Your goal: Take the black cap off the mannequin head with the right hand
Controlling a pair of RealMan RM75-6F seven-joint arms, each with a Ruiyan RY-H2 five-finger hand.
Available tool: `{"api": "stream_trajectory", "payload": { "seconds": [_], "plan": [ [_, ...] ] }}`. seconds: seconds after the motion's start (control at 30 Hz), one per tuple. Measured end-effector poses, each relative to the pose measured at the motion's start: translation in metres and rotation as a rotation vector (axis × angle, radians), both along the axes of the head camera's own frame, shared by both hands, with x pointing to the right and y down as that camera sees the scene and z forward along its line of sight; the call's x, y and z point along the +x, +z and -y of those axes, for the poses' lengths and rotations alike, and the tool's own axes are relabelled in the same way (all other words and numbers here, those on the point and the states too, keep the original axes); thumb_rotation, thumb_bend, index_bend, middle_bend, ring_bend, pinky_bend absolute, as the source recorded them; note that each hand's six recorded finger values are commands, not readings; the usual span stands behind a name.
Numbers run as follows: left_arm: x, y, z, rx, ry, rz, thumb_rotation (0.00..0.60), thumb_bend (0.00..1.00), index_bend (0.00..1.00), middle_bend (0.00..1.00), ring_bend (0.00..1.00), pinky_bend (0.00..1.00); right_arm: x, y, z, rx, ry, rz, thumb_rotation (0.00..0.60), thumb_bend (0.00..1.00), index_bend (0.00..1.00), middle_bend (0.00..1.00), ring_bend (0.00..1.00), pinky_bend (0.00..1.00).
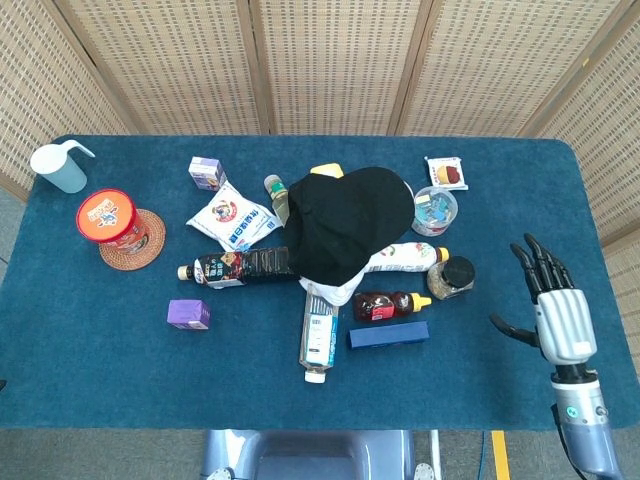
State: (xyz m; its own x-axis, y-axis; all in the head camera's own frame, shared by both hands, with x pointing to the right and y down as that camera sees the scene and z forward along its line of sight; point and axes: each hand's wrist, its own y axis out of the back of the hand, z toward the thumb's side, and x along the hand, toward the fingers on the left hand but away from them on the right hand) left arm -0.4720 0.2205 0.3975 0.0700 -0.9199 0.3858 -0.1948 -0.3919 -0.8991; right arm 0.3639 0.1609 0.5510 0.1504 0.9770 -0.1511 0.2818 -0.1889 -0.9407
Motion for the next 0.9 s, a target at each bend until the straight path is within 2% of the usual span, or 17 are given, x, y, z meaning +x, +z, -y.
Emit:
{"api": "stream_trajectory", "payload": {
  "seconds": [0.2, 0.4, 0.7, 0.9],
  "plan": [
    [0.001, 0.006, -0.005, -0.012, -0.001, -0.004, 0.600, 0.00, 0.00, 0.00, 0.00, 0.07, -0.028, 0.021, 0.026, -0.006, -0.052, 0.026, 0.600, 0.01, 0.00, 0.02, 0.09, 0.15],
    [0.001, 0.012, -0.006, -0.023, -0.009, -0.003, 0.600, 0.00, 0.00, 0.00, 0.00, 0.07, -0.059, 0.042, 0.058, -0.011, -0.042, 0.076, 0.600, 0.00, 0.00, 0.02, 0.08, 0.15],
    [0.002, 0.020, -0.008, -0.037, -0.010, -0.001, 0.600, 0.00, 0.00, 0.00, 0.00, 0.07, -0.100, 0.048, 0.090, 0.012, -0.022, 0.104, 0.600, 0.00, 0.00, 0.00, 0.06, 0.15],
    [-0.002, 0.025, -0.006, -0.048, -0.031, 0.004, 0.600, 0.00, 0.00, 0.00, 0.00, 0.07, -0.127, 0.047, 0.100, 0.015, -0.024, 0.113, 0.600, 0.00, 0.00, 0.00, 0.00, 0.11]
  ]
}}
